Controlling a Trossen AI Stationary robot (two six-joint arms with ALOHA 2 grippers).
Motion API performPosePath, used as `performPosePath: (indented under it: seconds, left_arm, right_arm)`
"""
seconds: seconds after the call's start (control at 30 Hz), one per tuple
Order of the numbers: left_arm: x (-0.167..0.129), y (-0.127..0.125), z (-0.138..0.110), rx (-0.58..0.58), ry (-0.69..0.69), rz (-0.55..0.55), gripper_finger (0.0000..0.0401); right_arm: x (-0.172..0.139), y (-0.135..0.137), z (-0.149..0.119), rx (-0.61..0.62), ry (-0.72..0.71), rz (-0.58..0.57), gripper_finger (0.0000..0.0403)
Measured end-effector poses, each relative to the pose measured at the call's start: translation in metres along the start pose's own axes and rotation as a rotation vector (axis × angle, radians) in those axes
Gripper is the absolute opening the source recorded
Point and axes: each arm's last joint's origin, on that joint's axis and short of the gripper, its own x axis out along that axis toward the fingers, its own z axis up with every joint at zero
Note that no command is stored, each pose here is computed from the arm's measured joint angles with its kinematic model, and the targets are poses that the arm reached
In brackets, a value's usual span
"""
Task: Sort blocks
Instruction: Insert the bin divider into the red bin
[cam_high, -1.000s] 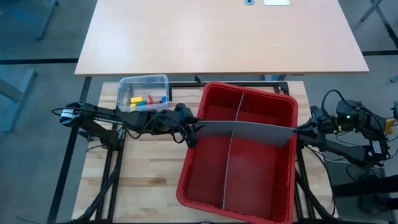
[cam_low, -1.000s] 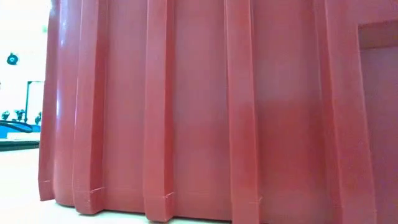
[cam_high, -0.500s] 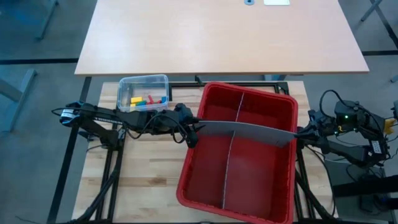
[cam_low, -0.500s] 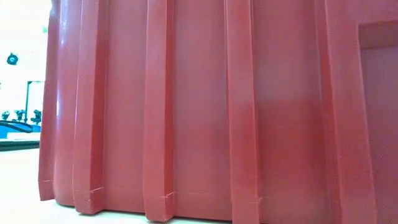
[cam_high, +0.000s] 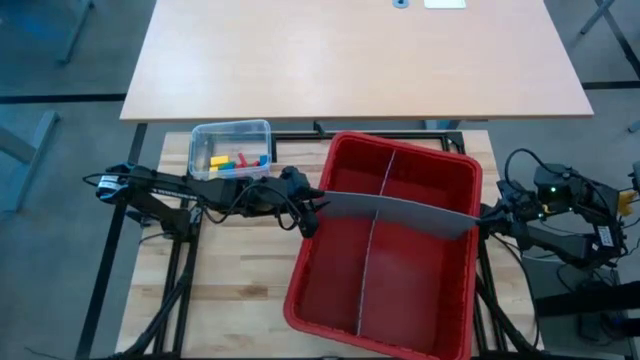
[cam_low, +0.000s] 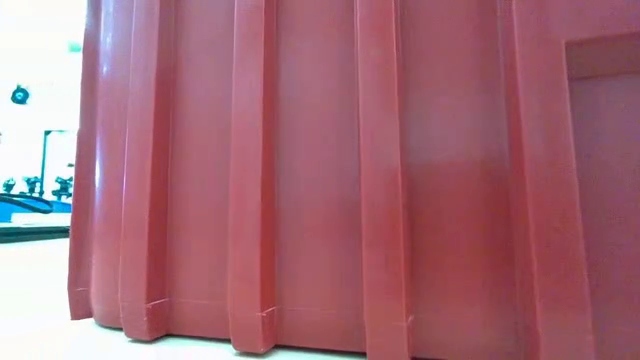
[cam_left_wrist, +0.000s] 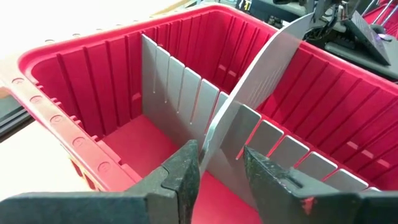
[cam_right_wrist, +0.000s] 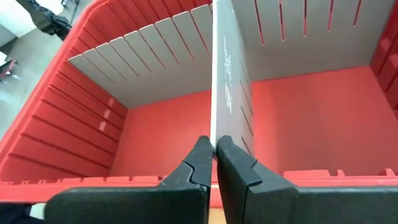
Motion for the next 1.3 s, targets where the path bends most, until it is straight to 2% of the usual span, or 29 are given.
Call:
performPosePath:
  seconds: [0.47,0.6,0.87,1.03,1.1,1.17,1.3]
  left_arm:
    - [0.000,0.000,-0.001,0.003,0.007,0.003,0.0114]
    - [-0.002,0.001,-0.001,0.007,0.020,-0.005,0.0123]
    - [-0.021,0.003,0.012,0.000,-0.027,-0.036,0.0135]
    - [-0.037,0.005,0.023,-0.007,-0.103,-0.036,0.0130]
    - [-0.038,0.004,0.027,-0.005,-0.132,-0.046,0.0126]
    - [-0.037,0.002,0.029,0.005,-0.164,-0.056,0.0121]
    - [-0.029,-0.002,0.032,0.060,-0.228,-0.070,0.0096]
  right_arm:
    - [0.000,0.001,0.003,0.010,-0.026,0.001,0.0005]
    - [0.000,0.001,0.005,0.006,-0.047,0.004,0.0032]
    - [-0.006,0.006,0.021,-0.032,-0.211,0.024,0.0112]
    - [-0.010,0.006,0.028,-0.056,-0.304,-0.061,0.0140]
    - [-0.010,0.005,0.030,-0.059,-0.325,-0.098,0.0135]
    - [-0.009,0.004,0.032,-0.071,-0.341,-0.124,0.0114]
    - [-0.010,0.003,0.035,-0.112,-0.382,-0.178,0.0025]
